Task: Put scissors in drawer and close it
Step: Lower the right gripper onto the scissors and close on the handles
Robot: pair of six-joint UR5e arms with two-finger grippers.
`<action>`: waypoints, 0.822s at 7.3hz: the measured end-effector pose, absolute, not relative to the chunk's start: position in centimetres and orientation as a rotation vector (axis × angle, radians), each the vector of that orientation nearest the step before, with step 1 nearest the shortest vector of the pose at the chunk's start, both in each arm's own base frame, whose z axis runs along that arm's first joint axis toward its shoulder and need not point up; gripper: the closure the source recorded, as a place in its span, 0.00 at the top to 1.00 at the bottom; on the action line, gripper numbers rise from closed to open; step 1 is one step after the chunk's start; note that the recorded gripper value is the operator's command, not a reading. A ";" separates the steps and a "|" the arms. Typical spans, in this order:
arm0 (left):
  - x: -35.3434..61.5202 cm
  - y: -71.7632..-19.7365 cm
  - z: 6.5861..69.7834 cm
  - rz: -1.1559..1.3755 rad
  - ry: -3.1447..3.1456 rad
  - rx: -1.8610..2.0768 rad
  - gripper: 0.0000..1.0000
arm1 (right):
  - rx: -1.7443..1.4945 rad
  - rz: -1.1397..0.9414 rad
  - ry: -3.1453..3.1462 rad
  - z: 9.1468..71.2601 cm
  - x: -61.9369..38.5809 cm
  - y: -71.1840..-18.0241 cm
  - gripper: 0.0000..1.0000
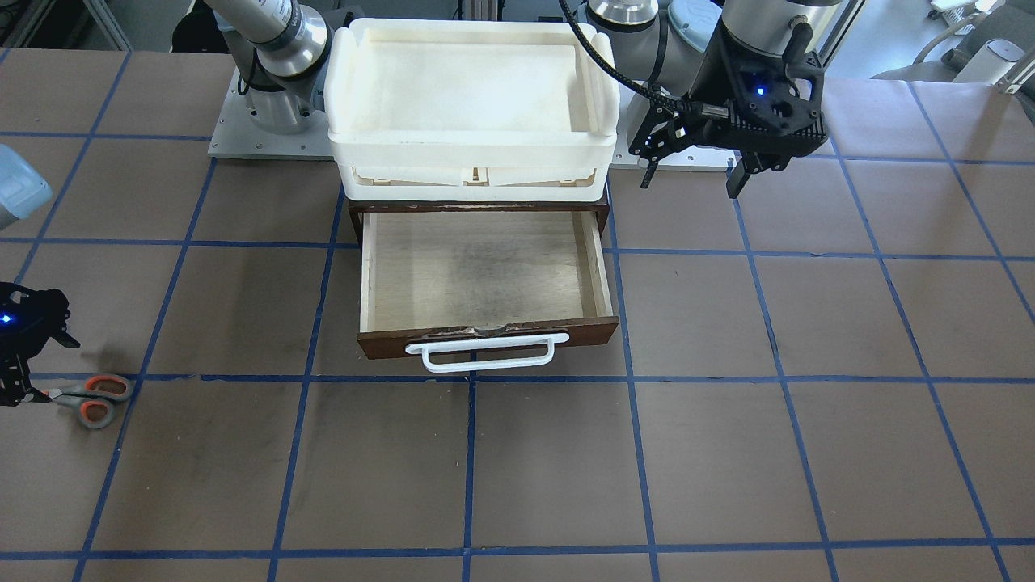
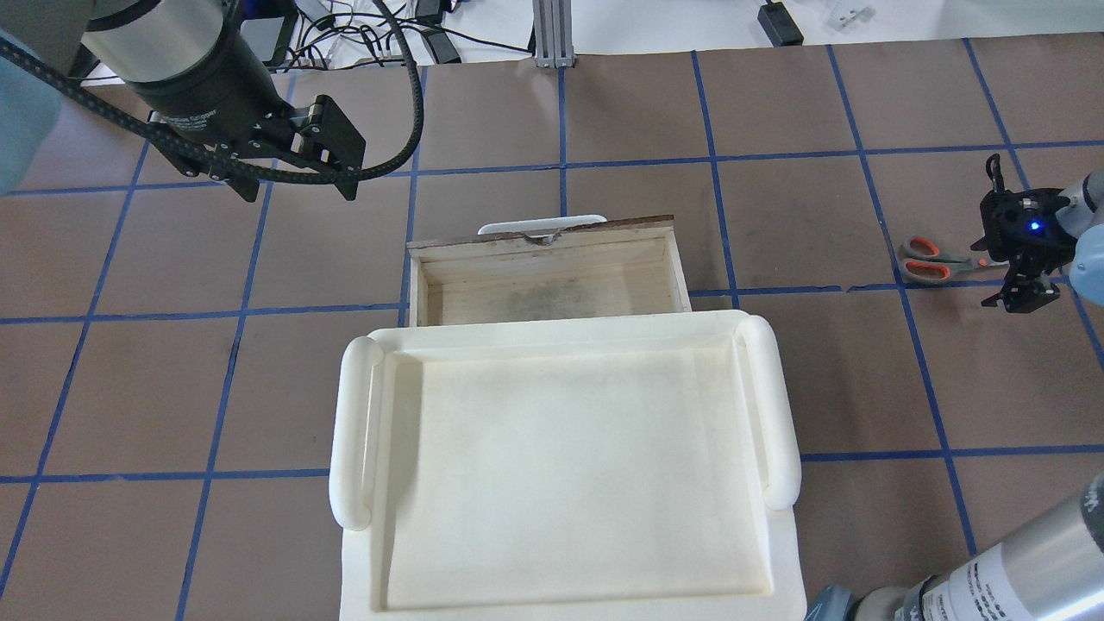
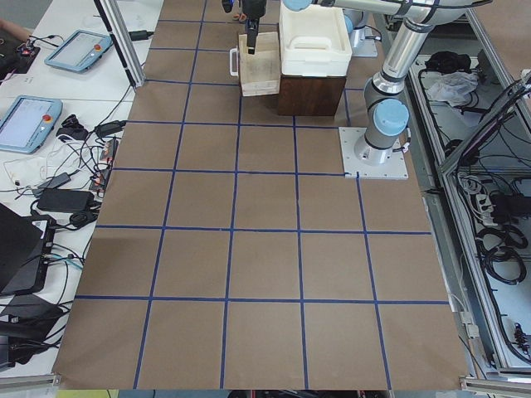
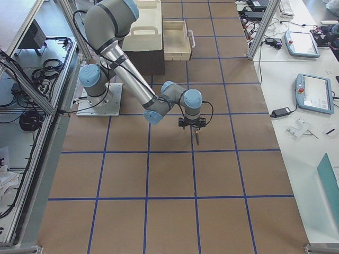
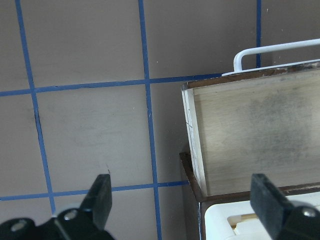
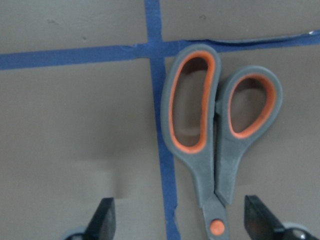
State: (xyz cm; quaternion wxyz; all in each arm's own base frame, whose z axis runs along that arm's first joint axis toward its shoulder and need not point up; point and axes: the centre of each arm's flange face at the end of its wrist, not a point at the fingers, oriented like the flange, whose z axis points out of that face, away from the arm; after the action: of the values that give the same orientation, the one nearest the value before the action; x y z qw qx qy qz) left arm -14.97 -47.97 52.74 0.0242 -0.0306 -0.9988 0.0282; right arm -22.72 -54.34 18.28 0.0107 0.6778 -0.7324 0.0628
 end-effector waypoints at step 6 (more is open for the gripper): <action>-15.1 -48.2 52.6 0.089 -3.090 -0.098 1.00 | 2.140 0.223 -2.279 17.3 -21.9 -55.2 0.83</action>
State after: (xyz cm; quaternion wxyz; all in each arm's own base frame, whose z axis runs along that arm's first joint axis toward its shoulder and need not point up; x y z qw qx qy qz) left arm -15.10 -48.16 52.60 0.0244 -0.0317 -0.9988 0.0289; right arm -21.93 -55.17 17.25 0.0036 0.6827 -0.7272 0.0711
